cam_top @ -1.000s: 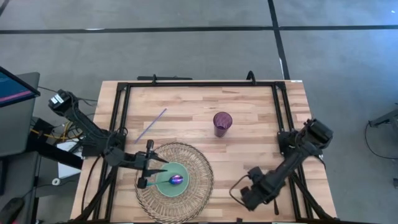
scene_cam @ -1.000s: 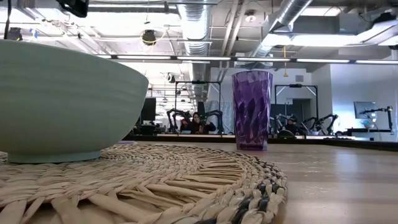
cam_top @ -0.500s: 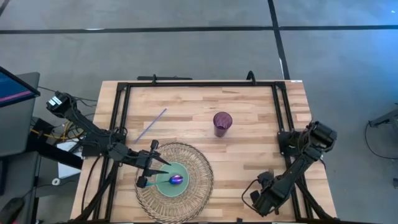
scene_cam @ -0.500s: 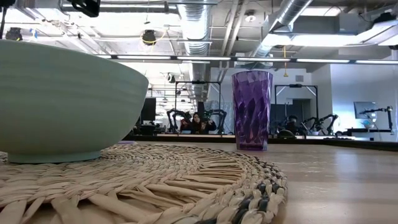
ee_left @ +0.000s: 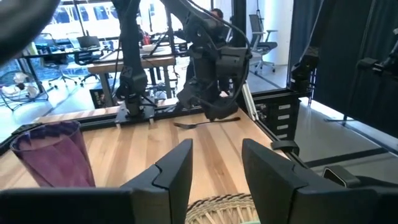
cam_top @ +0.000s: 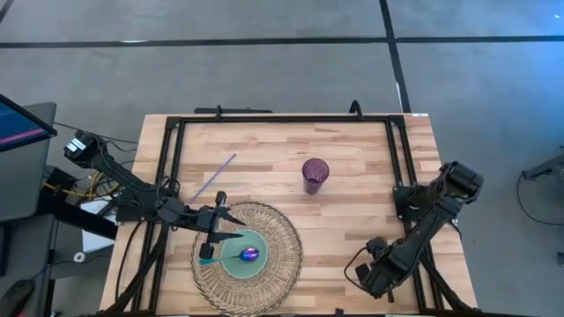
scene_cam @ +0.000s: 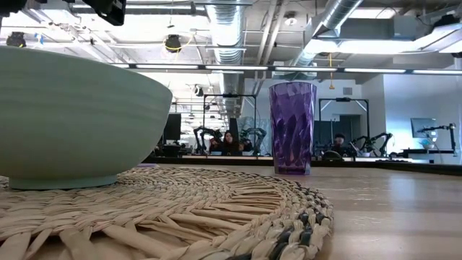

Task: Pick & Place Utensil
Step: Put the black fork into the green bowl on the brown mat

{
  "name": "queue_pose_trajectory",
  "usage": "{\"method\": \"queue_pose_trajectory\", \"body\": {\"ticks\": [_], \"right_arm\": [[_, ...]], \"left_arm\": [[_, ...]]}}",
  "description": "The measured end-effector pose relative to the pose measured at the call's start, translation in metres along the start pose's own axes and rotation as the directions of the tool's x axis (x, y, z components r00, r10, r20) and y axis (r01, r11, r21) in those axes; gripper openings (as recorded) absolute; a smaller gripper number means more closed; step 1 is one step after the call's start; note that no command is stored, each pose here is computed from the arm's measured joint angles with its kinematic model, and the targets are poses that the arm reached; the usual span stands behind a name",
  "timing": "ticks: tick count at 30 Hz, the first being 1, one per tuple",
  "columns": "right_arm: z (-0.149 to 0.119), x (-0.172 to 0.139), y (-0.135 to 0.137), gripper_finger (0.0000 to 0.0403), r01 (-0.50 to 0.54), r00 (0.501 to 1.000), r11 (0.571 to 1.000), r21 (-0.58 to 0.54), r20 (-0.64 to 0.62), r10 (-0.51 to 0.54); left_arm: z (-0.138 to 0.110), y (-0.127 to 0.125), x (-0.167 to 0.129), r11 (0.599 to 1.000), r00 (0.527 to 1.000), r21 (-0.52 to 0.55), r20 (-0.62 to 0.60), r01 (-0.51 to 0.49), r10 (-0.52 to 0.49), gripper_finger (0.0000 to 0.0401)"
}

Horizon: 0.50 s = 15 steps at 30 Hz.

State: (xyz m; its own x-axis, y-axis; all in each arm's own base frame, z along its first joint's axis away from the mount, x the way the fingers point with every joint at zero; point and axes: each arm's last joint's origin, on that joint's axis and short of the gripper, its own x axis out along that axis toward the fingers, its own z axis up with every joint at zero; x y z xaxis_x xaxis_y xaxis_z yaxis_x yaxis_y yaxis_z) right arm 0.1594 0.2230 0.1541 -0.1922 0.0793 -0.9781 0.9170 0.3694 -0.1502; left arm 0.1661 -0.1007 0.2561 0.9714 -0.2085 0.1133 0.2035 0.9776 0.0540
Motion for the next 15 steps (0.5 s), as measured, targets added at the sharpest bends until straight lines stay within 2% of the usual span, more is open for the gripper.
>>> {"method": "queue_pose_trajectory", "body": {"ticks": [5, 15], "right_arm": [[0.003, -0.003, -0.009, 0.0083, 0.061, 0.997, 0.997, 0.042, 0.043, -0.063], [-0.006, 0.015, -0.015, 0.0083, -0.001, 1.0, 0.997, 0.078, 0.011, 0.0]], "left_arm": [[0.0, -0.002, -0.001, 1.0, 1.0, -0.001, 0.001, 0.01, -0.01, 0.014], [0.001, -0.011, -0.004, 0.998, 0.998, -0.014, 0.002, 0.064, -0.063, 0.014]]}}
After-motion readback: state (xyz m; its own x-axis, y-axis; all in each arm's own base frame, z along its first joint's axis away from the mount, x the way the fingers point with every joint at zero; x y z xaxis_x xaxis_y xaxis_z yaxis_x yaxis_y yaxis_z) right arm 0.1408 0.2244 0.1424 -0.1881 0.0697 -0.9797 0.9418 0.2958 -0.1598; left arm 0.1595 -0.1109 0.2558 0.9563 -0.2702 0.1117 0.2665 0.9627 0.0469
